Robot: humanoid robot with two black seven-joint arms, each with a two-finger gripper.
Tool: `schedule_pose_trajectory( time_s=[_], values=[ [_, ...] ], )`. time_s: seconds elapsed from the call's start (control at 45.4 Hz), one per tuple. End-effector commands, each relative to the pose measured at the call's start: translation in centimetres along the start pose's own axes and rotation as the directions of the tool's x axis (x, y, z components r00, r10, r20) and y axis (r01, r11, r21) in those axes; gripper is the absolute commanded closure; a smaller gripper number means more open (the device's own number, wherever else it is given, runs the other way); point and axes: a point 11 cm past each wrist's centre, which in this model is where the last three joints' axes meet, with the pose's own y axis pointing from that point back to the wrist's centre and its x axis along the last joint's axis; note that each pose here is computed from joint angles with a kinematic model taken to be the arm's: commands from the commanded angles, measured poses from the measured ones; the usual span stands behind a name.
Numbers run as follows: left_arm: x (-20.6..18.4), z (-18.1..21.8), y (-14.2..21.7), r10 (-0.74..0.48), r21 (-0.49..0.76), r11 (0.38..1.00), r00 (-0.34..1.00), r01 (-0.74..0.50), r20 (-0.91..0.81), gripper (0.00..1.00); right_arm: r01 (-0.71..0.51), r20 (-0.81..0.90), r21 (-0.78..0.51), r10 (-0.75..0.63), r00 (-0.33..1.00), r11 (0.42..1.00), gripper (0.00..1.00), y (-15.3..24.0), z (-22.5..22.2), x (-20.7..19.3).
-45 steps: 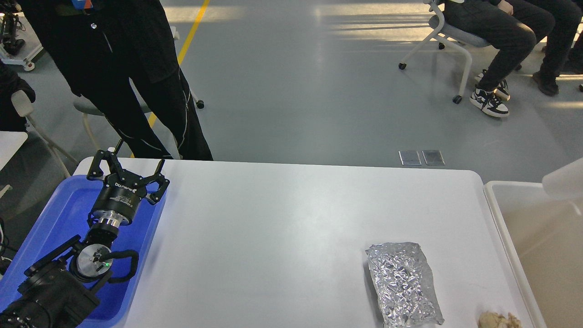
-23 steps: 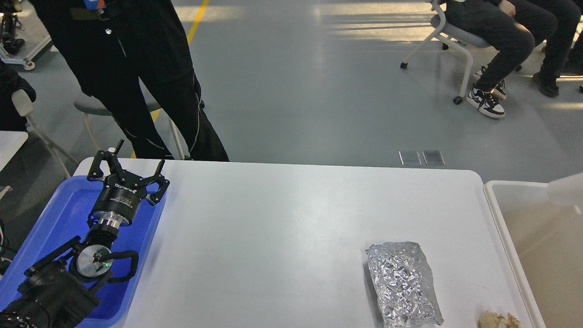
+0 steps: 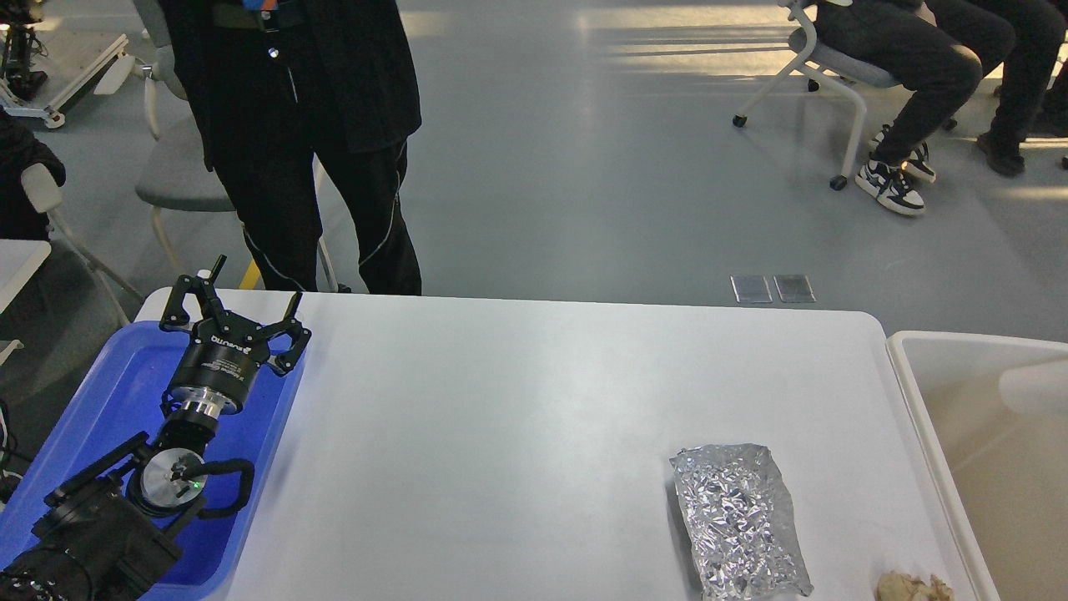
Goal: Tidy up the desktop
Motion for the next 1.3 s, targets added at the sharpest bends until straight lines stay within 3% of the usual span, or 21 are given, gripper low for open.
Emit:
schedule_pose_trajectory(
  time_s=[0.0, 0.418, 0.792, 1.167, 1.211, 1.255, 1.277],
  values=[
    [0.0, 0.0, 0.0, 0.0, -0.001, 1.0, 1.0, 0.0, 0.0, 0.0, -0.018, 0.089, -0.083, 0.026, 0.996, 0.996, 1.0, -1.6, 2.7, -2.9],
    [0.0, 0.0, 0.0, 0.0, 0.0, 1.0, 1.0, 0.0, 0.0, 0.0, -0.111, 0.116, -0.237, 0.141, 0.983, 0.965, 1.0, -3.2, 8.7, -6.6],
    [0.0, 0.0, 0.0, 0.0, 0.0, 1.0, 1.0, 0.0, 0.0, 0.0, -0.172, 0.144, -0.297, 0.222, 0.964, 0.939, 1.0, -3.5, 9.9, -8.8],
    [0.0, 0.0, 0.0, 0.0, -0.001, 1.0, 1.0, 0.0, 0.0, 0.0, -0.198, 0.207, -0.307, 0.269, 0.941, 0.931, 1.0, -3.6, 9.7, -8.2],
    [0.0, 0.0, 0.0, 0.0, -0.001, 1.0, 1.0, 0.0, 0.0, 0.0, -0.203, 0.216, -0.304, 0.275, 0.937, 0.931, 0.68, -3.7, 9.4, -8.1],
    [0.0, 0.0, 0.0, 0.0, -0.001, 1.0, 1.0, 0.0, 0.0, 0.0, -0.217, 0.215, -0.308, 0.29, 0.932, 0.926, 0.22, -3.7, 9.4, -7.9],
    [0.0, 0.0, 0.0, 0.0, -0.001, 1.0, 1.0, 0.0, 0.0, 0.0, -0.22, 0.222, -0.309, 0.295, 0.929, 0.925, 0.05, -3.7, 9.4, -7.9]
  ],
)
